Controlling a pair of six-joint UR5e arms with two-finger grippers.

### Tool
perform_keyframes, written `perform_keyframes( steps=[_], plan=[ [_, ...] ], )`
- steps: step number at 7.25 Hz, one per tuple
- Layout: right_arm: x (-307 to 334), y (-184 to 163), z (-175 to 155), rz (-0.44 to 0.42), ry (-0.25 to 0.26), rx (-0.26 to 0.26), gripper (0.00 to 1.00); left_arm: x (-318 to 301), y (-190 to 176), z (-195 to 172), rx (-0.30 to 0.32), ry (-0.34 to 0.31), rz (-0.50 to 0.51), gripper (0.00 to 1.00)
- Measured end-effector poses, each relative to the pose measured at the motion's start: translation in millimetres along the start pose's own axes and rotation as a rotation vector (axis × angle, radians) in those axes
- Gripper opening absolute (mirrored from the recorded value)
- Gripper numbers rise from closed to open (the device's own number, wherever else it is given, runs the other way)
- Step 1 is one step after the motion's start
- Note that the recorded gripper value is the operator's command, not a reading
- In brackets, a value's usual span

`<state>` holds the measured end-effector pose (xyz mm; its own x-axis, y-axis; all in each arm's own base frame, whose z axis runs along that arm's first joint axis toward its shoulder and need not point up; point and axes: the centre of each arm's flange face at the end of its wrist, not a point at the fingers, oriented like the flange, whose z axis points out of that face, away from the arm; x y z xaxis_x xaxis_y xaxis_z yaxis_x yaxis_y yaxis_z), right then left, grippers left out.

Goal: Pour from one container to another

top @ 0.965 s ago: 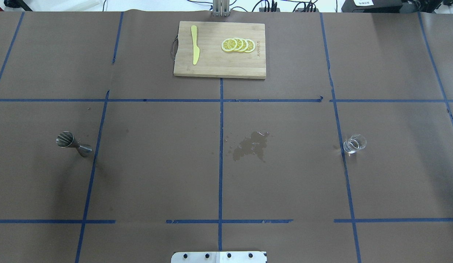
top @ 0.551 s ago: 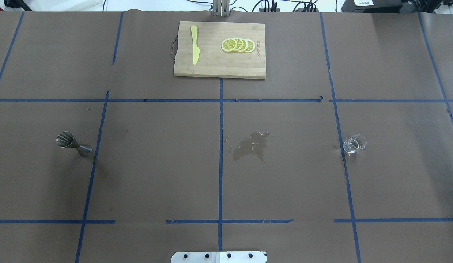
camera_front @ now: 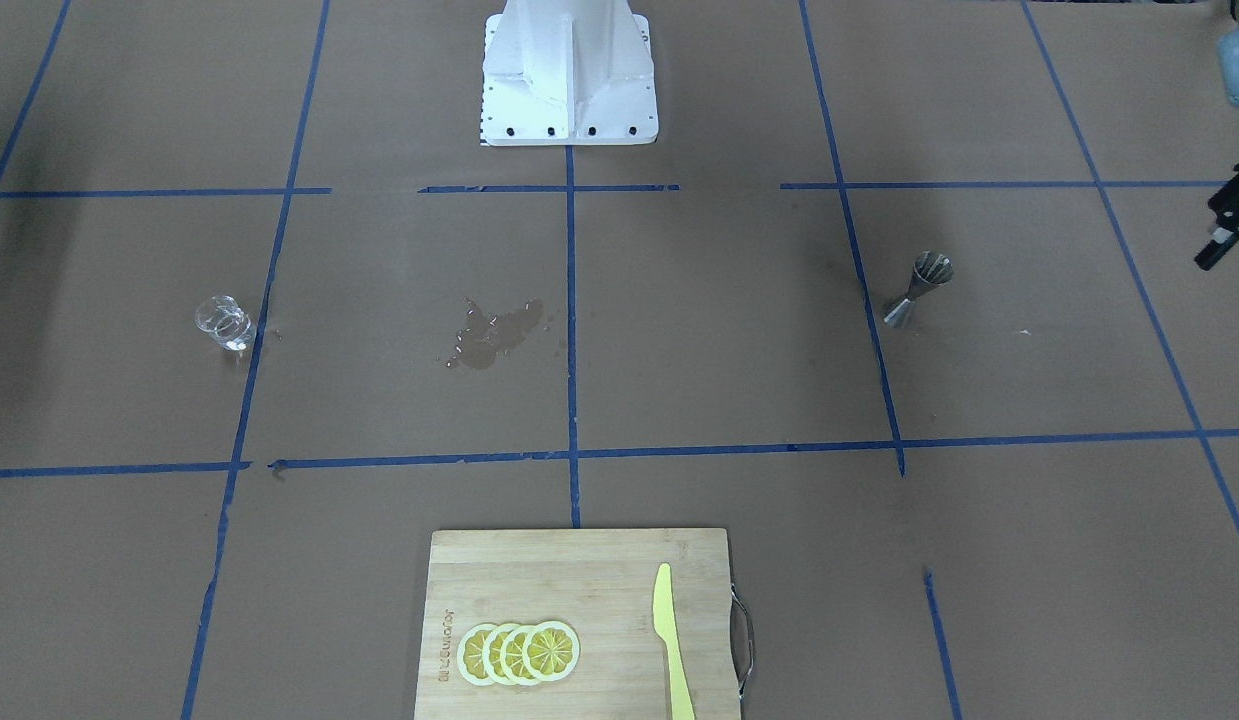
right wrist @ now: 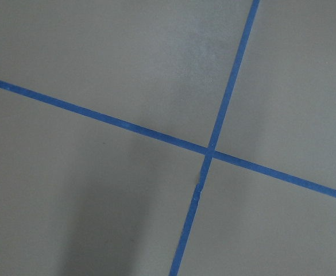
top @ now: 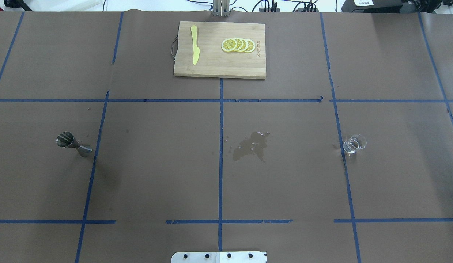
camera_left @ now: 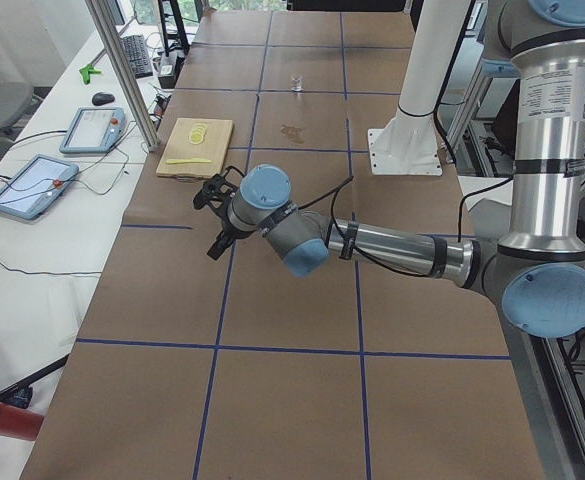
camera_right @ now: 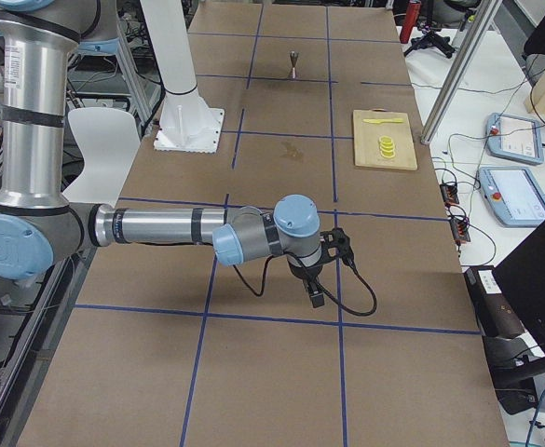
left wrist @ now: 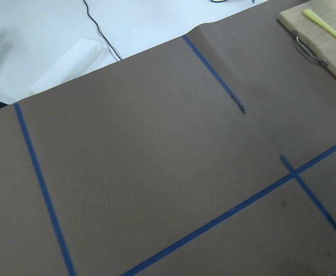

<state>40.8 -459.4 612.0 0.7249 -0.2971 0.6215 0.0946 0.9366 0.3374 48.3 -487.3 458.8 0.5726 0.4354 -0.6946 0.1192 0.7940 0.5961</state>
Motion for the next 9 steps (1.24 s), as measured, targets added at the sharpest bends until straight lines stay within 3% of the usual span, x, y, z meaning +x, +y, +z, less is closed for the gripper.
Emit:
perform_keyframes(
  steps=[2,5,7,9],
  plan=[
    [0,0,1,0.006,-0.002,-0.002,1.0,92,-8,32,0.052,-0.002,-0.111,1.0],
    [2,2,2,0.034,-0.002,-0.005,1.0,182,7,68,0.188,-0.068,-0.268,1.0],
    [2,3,2,0.043,-0.001,-0.006,1.0,208,43,88,0.302,-0.177,-0.368,1.0],
    [3,6,3,0.049,-0.002,-0.009,1.0,212,84,100,0.41,-0.308,-0.374,1.0]
  ],
)
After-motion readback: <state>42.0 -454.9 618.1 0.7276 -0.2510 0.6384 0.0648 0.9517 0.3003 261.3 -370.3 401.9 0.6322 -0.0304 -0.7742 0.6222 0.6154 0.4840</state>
